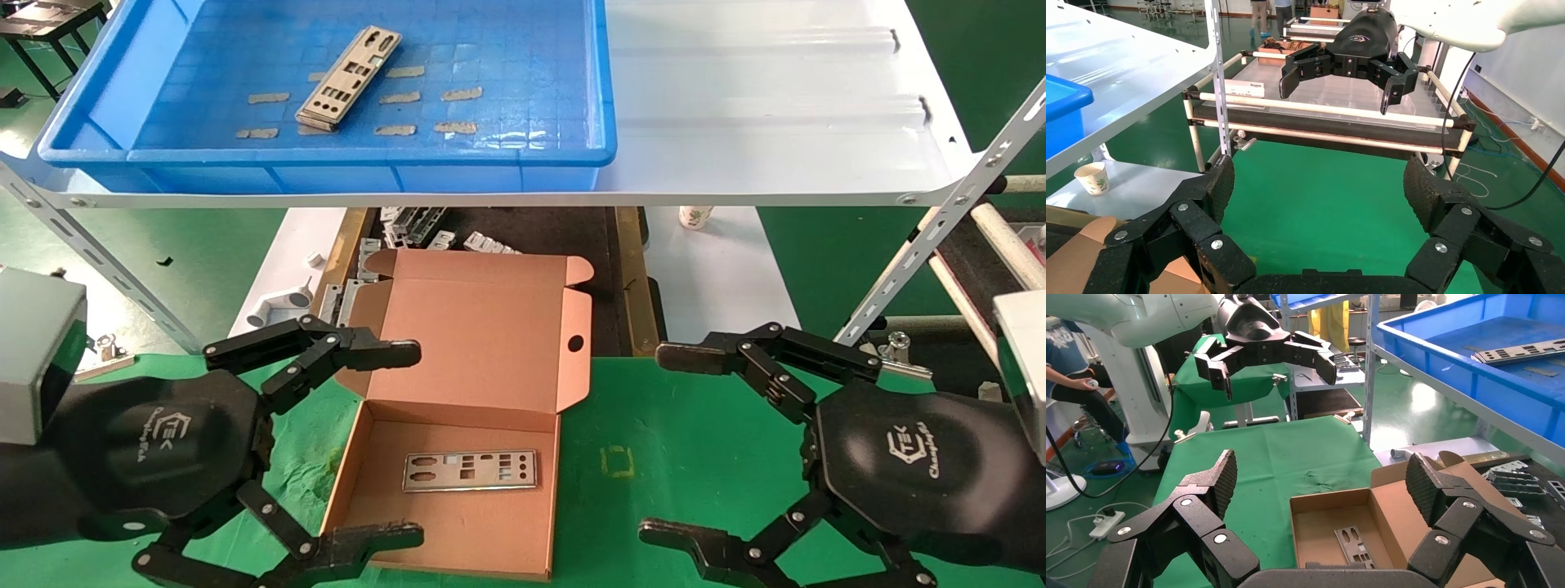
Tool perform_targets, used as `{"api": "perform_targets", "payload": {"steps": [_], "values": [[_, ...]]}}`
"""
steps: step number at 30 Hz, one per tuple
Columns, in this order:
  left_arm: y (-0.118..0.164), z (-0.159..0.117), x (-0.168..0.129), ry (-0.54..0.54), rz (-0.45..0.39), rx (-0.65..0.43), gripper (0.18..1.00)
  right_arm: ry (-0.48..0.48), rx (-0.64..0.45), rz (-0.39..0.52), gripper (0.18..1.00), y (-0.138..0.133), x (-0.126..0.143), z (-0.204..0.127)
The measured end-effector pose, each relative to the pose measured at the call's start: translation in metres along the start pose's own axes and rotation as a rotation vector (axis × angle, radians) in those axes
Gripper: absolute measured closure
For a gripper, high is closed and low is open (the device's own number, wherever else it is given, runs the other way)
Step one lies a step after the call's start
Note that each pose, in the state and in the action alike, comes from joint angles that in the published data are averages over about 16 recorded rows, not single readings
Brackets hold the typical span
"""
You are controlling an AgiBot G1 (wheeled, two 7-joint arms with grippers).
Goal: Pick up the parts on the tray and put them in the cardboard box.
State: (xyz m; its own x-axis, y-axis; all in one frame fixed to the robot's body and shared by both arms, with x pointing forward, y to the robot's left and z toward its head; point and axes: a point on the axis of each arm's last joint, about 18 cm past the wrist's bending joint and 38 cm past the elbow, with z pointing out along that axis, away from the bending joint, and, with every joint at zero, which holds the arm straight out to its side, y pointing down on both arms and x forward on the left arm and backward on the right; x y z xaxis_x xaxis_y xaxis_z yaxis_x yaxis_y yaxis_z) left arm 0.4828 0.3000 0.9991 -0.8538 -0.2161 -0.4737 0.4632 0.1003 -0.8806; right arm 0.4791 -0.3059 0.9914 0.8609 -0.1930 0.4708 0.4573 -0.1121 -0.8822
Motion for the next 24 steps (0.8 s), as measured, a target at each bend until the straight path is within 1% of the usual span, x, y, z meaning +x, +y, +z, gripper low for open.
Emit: {"api": "perform_targets", "payload": {"steps": [4, 7, 10, 15, 21, 24], "values": [[-0.003, 0.005, -0.017, -0.062, 0.000, 0.006, 0.184, 0.000, 0.000, 0.000, 0.189, 0.000, 0.000, 0.000], [-0.007, 0.010, -0.037, -0.134, 0.003, 0.013, 0.184, 0.000, 0.000, 0.000, 0.202, 0.000, 0.000, 0.000], [-0.012, 0.017, -0.065, -0.224, 0.008, 0.020, 0.184, 0.000, 0.000, 0.000, 0.220, 0.000, 0.000, 0.000], [-0.022, 0.028, -0.119, -0.383, 0.021, 0.021, 0.184, 0.000, 0.000, 0.000, 0.268, 0.000, 0.000, 0.000], [-0.035, 0.038, -0.184, -0.554, 0.016, -0.008, 0.184, 0.000, 0.000, 0.000, 0.359, 0.000, 0.000, 0.000], [-0.039, 0.040, -0.211, -0.623, 0.010, -0.038, 0.184, 0.000, 0.000, 0.000, 0.429, 0.000, 0.000, 0.000]]}}
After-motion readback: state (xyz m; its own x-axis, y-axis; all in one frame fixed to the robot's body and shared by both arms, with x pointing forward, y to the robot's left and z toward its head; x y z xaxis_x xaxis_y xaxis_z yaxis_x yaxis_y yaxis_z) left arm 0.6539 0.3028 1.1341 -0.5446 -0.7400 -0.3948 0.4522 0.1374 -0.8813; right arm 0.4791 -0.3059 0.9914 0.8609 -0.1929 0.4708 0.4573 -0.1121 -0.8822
